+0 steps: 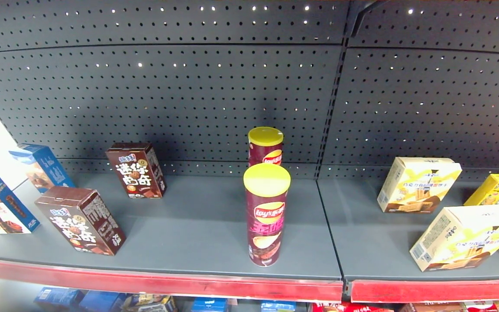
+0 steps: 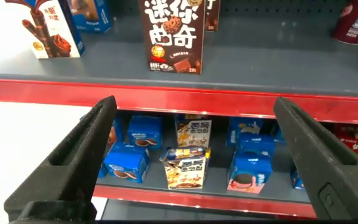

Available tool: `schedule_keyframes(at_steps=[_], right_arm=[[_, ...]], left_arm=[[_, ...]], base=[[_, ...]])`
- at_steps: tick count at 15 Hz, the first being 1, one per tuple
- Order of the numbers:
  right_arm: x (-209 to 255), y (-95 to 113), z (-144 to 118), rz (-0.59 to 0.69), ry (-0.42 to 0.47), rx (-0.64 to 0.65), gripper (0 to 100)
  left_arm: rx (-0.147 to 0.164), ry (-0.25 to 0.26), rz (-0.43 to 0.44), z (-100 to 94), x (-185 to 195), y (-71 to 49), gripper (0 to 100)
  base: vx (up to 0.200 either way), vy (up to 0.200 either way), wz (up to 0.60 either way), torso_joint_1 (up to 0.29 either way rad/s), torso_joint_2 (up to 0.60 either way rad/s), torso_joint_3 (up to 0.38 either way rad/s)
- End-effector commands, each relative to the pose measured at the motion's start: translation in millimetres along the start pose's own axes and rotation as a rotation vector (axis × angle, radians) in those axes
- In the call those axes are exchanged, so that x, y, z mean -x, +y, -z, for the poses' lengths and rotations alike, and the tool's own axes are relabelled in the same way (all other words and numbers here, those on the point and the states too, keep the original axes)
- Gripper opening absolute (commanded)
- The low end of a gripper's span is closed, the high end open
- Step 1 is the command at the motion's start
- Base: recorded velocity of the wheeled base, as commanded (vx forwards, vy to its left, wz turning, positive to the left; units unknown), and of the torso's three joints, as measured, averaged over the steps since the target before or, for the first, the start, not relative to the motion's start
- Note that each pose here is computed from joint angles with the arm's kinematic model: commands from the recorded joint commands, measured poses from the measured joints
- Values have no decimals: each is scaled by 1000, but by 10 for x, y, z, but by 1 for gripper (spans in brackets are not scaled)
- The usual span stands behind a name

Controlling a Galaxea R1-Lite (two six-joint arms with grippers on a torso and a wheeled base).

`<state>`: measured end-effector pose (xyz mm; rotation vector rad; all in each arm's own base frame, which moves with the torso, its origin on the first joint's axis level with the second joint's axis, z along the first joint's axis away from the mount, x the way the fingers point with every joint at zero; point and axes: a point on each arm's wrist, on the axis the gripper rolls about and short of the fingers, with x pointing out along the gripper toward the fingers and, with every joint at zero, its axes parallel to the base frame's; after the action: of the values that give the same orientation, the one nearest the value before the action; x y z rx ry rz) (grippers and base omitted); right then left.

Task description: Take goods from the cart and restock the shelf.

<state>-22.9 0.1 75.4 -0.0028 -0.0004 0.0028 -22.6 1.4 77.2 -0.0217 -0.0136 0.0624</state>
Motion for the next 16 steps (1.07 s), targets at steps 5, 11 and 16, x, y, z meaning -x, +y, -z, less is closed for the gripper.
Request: schedule_keyframes(at_steps=[5,11,16], right_arm=[[-1,0,-1,0,0,0,100],[-1,0,0,0,2,0,100],[-1,0,-1,0,0,0,100]], left_arm=[[2,2,0,-2,-3,0,100],[2,2,0,-2,-3,0,100],[2,2,1,-2,-3,0,100]], base=[[0,0,0,0,0,0],[0,0,0,0,0,0],[0,0,0,0,0,0]])
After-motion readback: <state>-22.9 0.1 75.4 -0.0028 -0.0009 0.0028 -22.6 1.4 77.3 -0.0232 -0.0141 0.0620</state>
